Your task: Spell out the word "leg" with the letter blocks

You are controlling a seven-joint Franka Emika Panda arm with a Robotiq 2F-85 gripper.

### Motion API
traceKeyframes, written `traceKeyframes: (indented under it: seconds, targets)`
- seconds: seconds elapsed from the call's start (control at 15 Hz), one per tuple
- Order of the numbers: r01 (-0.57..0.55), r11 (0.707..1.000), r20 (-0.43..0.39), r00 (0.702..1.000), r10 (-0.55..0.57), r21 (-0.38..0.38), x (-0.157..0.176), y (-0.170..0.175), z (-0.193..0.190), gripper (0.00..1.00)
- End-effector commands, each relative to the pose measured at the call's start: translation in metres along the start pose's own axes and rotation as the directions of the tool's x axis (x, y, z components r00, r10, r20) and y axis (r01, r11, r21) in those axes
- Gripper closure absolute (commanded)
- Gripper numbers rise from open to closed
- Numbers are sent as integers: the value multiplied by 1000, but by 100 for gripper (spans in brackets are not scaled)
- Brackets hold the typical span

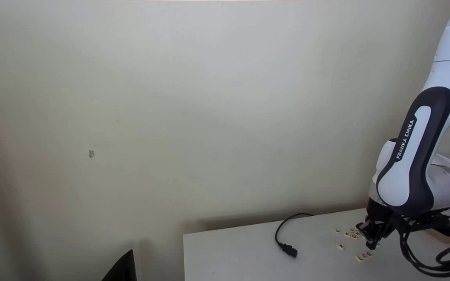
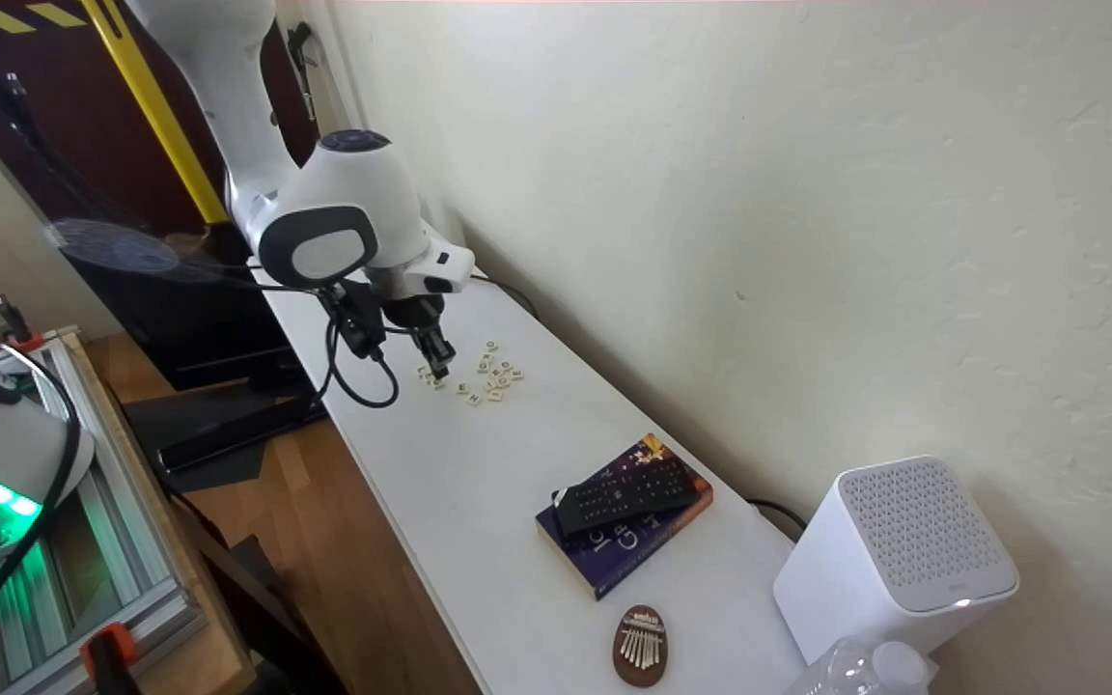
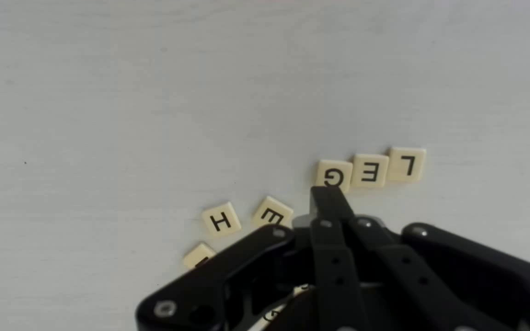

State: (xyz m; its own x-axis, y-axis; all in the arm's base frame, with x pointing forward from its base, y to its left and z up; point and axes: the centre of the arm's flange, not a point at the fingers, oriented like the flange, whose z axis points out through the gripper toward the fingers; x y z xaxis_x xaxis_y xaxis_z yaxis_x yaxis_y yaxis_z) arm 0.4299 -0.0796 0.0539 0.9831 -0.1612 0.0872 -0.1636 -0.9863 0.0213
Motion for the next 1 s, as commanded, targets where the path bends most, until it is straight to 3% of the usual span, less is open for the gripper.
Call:
traceKeyframes:
  seconds: [0.0,0.2,0.27,0.4,0.93]
  targets:
    - [20,1000,-2,1000,-20,13,-7,-5,-14,100]
    - [29,999,1,1000,-29,24,-9,-12,-16,100]
    - [29,999,3,1000,-29,25,-10,-15,-16,77]
    - [31,999,4,1000,-31,26,-11,-18,-18,68]
    - [34,999,8,999,-35,30,-21,-23,-28,12]
